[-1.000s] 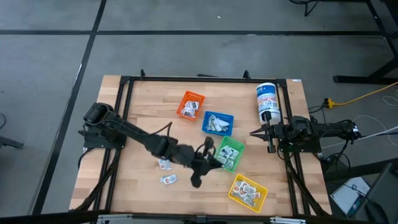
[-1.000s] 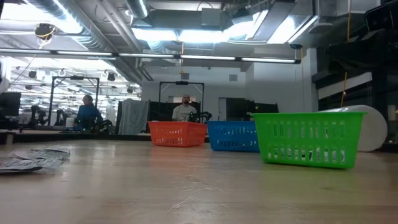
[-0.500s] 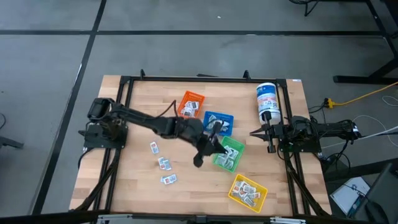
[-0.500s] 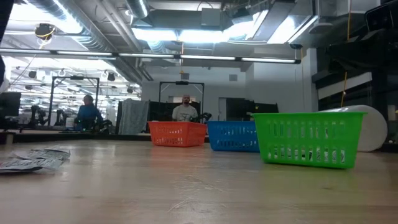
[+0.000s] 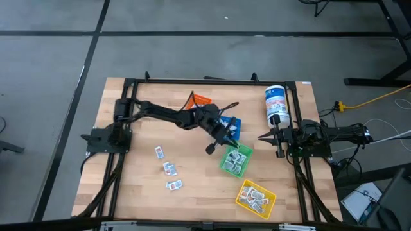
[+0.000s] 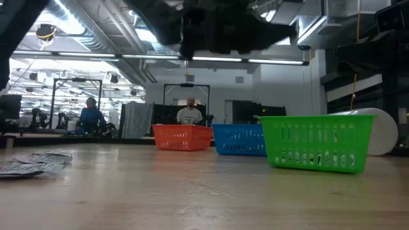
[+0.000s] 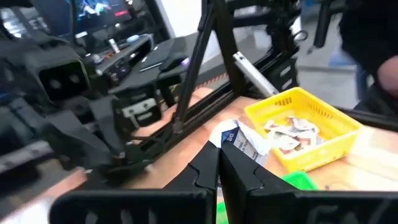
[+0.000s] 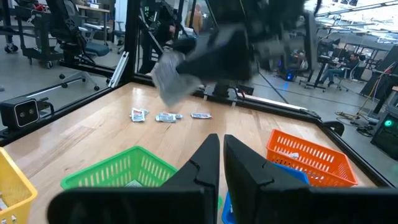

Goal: Pick & Place First Aid Supplies
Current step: Put the blue alcohol pad into the green basket, then put the orange ointment pack into the yellow basket

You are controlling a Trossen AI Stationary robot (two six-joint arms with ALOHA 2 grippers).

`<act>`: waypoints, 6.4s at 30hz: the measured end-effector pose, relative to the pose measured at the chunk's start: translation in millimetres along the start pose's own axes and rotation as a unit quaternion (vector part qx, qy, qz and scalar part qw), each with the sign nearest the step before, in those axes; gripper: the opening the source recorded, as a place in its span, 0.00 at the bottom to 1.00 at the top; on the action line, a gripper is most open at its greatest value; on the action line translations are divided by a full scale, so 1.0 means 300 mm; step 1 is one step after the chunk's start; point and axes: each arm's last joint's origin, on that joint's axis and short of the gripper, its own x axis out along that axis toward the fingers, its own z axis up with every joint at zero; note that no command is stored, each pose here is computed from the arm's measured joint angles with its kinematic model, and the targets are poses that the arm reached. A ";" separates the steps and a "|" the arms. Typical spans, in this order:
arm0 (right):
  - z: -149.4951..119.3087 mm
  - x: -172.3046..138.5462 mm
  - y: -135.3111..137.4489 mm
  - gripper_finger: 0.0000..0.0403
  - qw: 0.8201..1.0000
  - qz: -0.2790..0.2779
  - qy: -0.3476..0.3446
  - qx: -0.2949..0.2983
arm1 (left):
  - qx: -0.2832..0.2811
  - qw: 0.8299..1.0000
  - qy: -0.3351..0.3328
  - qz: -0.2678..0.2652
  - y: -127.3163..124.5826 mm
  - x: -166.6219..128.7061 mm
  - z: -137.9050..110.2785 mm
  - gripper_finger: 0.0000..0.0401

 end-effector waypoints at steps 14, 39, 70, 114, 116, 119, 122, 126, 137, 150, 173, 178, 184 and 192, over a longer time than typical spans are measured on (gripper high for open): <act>0.000 0.000 0.000 0.06 1.000 0.000 0.000 0.000 | -0.061 0.997 -0.042 -0.025 -0.022 0.084 -0.187 0.01; 0.000 0.000 0.000 0.06 1.000 0.000 0.000 0.000 | -0.040 0.966 0.150 0.208 -0.145 0.186 -0.215 0.14; 0.000 0.000 0.000 0.06 1.000 0.000 0.000 0.000 | -0.028 0.930 0.260 0.259 -0.267 0.167 0.042 0.31; 0.000 0.000 0.000 0.06 1.000 0.000 0.000 0.000 | -0.299 0.721 0.595 0.189 -0.757 -0.121 0.232 0.27; 0.000 0.000 0.000 0.06 1.000 0.000 0.000 0.000 | -0.303 0.713 0.601 0.195 -0.776 -0.130 0.219 0.27; 0.000 0.000 0.000 0.06 1.000 0.000 0.000 0.000 | -0.315 0.695 0.616 0.197 -0.802 -0.148 0.187 0.27; 0.000 0.000 0.000 0.06 1.000 0.000 0.000 0.000 | -0.323 0.676 0.628 0.210 -0.818 -0.169 0.148 0.27; 0.000 0.000 0.000 0.06 1.000 0.000 0.000 0.000 | -0.332 0.665 0.630 0.225 -0.831 -0.187 0.094 0.26; 0.000 0.000 0.000 0.06 1.000 0.000 0.000 0.000 | -0.365 0.675 0.606 0.209 -0.825 -0.185 0.021 0.25; 0.000 0.000 0.000 0.06 1.000 0.000 0.000 0.000 | -0.402 0.670 0.591 0.200 -0.787 -0.190 -0.019 0.22; 0.000 0.000 0.000 0.06 1.000 0.000 0.000 0.000 | -0.355 0.797 0.456 0.175 -0.744 -0.077 0.028 0.01; 0.000 0.000 0.000 0.06 1.000 0.000 0.000 0.000 | -0.316 0.862 0.361 0.163 -0.716 -0.022 0.071 0.01; 0.000 0.000 0.000 0.06 1.000 0.000 0.000 0.000 | -0.272 0.915 0.252 0.159 -0.673 0.022 0.126 0.00; 0.000 0.000 0.000 0.06 1.000 0.000 0.000 0.000 | -0.230 0.943 0.161 0.176 -0.609 0.040 0.168 0.00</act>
